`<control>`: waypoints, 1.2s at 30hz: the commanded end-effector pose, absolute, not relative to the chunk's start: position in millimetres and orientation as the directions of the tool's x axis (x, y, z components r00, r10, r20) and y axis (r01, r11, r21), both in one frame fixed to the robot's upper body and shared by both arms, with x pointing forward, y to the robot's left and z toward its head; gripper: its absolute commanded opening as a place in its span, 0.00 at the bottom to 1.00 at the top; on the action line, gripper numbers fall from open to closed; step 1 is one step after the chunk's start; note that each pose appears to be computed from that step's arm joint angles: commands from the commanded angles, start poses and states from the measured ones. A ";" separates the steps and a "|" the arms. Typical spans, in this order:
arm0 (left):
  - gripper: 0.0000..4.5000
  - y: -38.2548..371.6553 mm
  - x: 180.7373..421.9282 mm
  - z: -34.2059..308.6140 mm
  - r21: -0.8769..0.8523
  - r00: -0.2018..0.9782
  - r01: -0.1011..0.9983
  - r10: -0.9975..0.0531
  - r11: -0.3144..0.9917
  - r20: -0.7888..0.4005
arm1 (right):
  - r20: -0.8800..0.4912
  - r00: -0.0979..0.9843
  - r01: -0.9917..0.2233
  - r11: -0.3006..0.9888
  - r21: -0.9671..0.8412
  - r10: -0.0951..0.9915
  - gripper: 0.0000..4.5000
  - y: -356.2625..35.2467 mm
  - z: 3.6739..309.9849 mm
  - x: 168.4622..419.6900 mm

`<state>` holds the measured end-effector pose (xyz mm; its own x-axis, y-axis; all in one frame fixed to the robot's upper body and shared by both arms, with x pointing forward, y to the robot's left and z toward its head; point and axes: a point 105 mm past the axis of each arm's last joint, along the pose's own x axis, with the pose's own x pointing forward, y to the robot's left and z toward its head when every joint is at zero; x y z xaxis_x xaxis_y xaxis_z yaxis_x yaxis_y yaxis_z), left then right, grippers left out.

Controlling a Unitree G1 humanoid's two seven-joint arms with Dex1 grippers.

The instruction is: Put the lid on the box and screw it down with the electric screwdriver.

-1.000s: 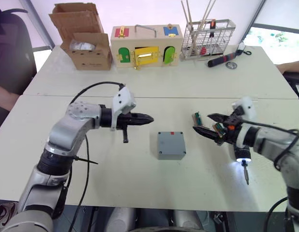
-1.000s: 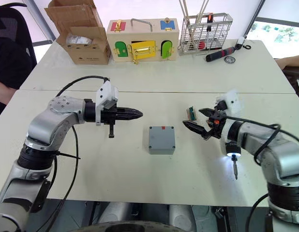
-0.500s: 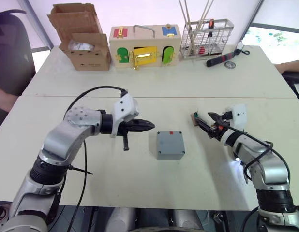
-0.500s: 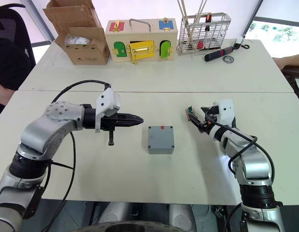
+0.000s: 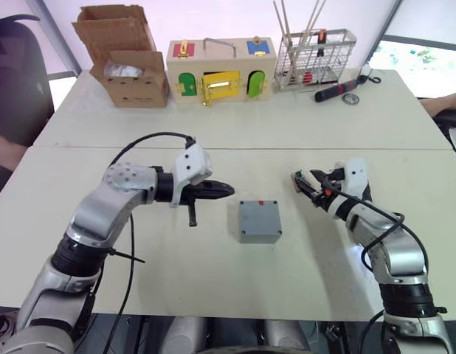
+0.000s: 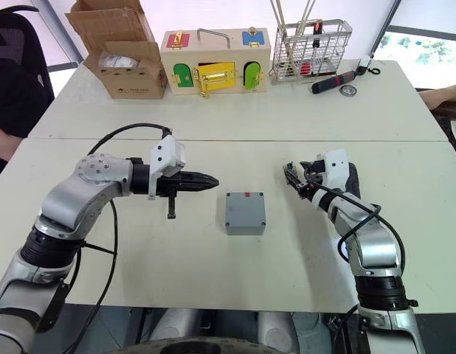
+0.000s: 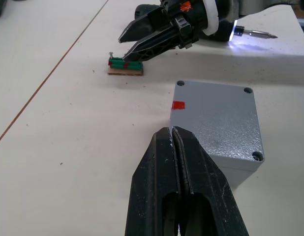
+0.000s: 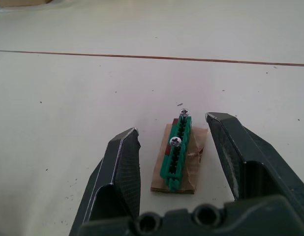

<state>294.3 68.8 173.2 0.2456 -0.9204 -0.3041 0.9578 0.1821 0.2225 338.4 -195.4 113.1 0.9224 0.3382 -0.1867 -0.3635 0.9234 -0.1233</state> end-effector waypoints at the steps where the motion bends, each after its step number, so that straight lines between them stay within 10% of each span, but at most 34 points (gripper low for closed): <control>1: 0.00 65.7 294.3 183.3 0.273 0.250 0.947 -0.926 0.172 -0.284 | -0.154 0.925 -0.369 0.920 -0.135 0.348 0.53 -193.3 121.4 340.5; 17: 0.00 62.1 294.2 183.4 0.279 0.251 0.945 -0.927 0.172 -0.280 | -0.172 0.918 -0.381 0.915 -0.132 0.358 0.53 -185.9 113.5 343.5; 23: 0.00 61.6 295.9 178.2 0.289 0.257 0.942 -0.922 0.172 -0.289 | -0.166 0.922 -0.374 0.915 -0.151 0.350 0.02 -186.9 113.2 343.4; 36: 0.00 62.4 297.3 174.9 0.293 0.248 0.943 -0.923 0.160 -0.296 | -0.142 0.927 -0.366 0.917 -0.157 0.346 0.01 -184.9 124.4 340.9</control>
<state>297.7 63.8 167.5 0.2495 -0.9173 -0.3105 0.9507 0.1710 0.2588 340.6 -187.2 104.0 0.9168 0.3391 -0.2108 -0.3720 0.9172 -0.1428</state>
